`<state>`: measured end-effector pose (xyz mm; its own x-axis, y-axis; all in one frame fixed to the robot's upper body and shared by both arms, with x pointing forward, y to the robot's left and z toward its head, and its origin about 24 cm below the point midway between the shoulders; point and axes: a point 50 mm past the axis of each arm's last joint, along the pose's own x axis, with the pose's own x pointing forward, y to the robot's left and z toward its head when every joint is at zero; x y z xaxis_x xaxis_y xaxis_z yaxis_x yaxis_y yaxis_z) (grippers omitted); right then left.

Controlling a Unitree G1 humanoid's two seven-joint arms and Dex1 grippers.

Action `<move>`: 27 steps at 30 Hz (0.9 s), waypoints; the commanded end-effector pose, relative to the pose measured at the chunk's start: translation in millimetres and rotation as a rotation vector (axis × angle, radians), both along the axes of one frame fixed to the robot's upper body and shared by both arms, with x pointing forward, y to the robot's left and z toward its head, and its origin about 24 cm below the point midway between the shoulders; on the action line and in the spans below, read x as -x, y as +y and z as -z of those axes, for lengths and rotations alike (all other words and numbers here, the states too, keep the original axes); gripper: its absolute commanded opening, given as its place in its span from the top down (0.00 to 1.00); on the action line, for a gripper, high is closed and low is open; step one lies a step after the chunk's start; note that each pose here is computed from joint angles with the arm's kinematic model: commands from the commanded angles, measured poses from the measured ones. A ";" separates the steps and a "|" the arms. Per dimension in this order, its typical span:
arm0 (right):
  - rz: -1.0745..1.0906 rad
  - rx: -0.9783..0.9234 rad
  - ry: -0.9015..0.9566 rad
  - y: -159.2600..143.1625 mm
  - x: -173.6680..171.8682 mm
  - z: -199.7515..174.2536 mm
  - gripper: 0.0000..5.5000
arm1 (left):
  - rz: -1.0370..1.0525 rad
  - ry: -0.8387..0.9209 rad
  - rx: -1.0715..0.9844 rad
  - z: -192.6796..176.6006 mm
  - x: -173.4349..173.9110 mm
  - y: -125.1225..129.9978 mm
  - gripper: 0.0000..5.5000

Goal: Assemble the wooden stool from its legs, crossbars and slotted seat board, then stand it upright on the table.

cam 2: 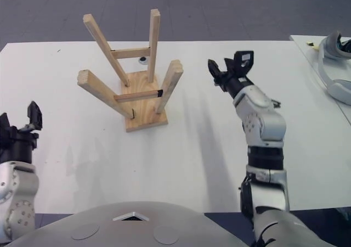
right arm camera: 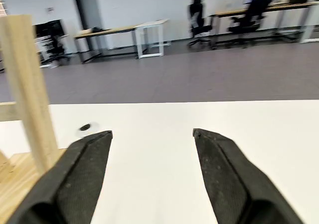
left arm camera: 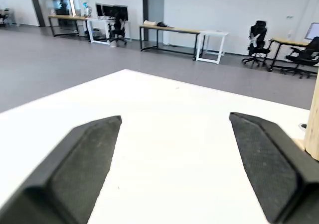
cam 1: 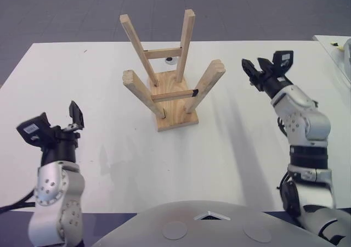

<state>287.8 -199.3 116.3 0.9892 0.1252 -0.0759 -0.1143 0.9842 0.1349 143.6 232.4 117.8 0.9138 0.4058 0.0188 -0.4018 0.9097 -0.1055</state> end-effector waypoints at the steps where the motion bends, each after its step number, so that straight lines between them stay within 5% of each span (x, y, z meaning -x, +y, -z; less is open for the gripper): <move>1: 0.045 0.007 -0.055 21.7 18.7 -12.8 0.45 | 0.121 -0.084 -0.059 -12.9 -16.8 -16.5 0.27; 5: -0.200 -0.047 -0.060 62.2 29.7 -20.9 0.45 | 0.341 -0.114 -0.084 -23.5 -54.8 -36.5 0.27; 8: -0.523 -0.090 -0.122 106.5 40.3 -39.0 0.45 | 0.673 -0.026 -0.028 -15.9 -81.5 -94.6 0.27; 11: -0.640 -0.054 -0.179 122.1 44.8 -48.5 0.45 | 0.783 -0.014 0.033 -17.3 -86.7 -129.1 0.27; 18: -0.605 -0.043 -0.162 117.2 39.9 -44.1 0.45 | 0.617 0.016 0.056 -8.3 -77.3 -99.9 0.27; 27: -0.444 0.083 -0.055 67.2 -3.0 -8.8 0.45 | 0.540 0.023 -0.023 -13.6 -71.1 -66.0 0.27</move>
